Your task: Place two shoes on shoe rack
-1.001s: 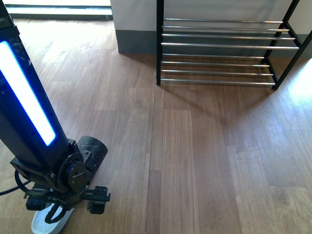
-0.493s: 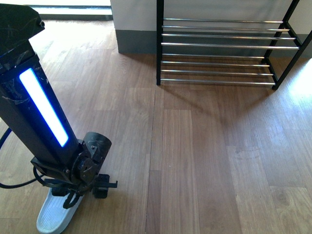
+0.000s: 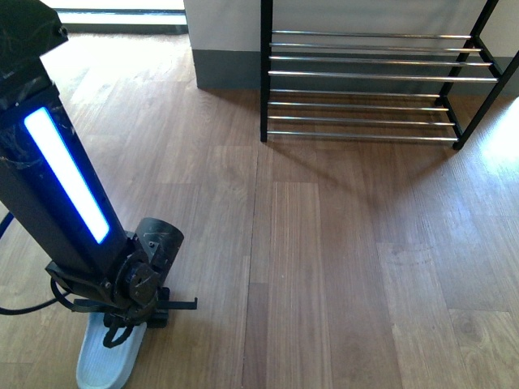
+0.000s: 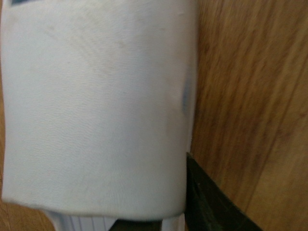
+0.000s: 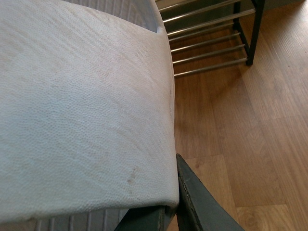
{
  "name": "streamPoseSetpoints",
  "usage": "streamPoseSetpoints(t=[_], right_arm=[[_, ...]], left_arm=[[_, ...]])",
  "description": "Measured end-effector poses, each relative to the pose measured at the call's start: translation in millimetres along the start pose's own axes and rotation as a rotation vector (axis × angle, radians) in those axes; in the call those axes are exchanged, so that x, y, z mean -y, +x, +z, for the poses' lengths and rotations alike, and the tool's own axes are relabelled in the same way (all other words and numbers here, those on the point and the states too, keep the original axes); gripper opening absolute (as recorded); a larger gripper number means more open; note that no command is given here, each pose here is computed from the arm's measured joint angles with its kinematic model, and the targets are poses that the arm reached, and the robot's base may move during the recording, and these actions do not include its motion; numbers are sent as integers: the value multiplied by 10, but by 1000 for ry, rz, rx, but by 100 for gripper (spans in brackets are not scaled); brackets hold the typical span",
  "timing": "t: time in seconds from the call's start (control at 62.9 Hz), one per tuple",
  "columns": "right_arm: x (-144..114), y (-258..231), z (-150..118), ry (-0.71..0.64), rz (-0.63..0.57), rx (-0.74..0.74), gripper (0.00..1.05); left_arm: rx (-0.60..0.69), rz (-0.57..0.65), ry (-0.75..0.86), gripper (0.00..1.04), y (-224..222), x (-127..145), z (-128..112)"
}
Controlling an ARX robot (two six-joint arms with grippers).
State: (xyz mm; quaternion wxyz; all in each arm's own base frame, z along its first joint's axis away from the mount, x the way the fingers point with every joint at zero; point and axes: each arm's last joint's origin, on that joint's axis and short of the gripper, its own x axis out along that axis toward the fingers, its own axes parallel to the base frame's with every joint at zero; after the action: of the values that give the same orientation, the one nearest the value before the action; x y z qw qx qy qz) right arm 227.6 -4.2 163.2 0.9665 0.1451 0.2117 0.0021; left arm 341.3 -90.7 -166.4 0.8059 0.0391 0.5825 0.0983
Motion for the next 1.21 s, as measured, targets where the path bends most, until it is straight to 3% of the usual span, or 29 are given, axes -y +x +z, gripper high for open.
streamPoseSetpoints(t=[0.302,0.556,0.779,1.065,1.207], right_arm=[[0,0,0,0,0,0,1],[0,0,0,0,0,0,1],[0,0,0,0,0,0,1],[0,0,0,0,0,0,1],[0,0,0,0,0,0,1]], left_arm=[[273,-16,-111,2,-915,-185,528],[483,-39,-157,2,-1845,-493,627],[608,-30,-112,2,-2609,-734,394],[778,19,-81,2,-3648,-950,-194],[835,65,-97,2,-3886,-1050,-395]])
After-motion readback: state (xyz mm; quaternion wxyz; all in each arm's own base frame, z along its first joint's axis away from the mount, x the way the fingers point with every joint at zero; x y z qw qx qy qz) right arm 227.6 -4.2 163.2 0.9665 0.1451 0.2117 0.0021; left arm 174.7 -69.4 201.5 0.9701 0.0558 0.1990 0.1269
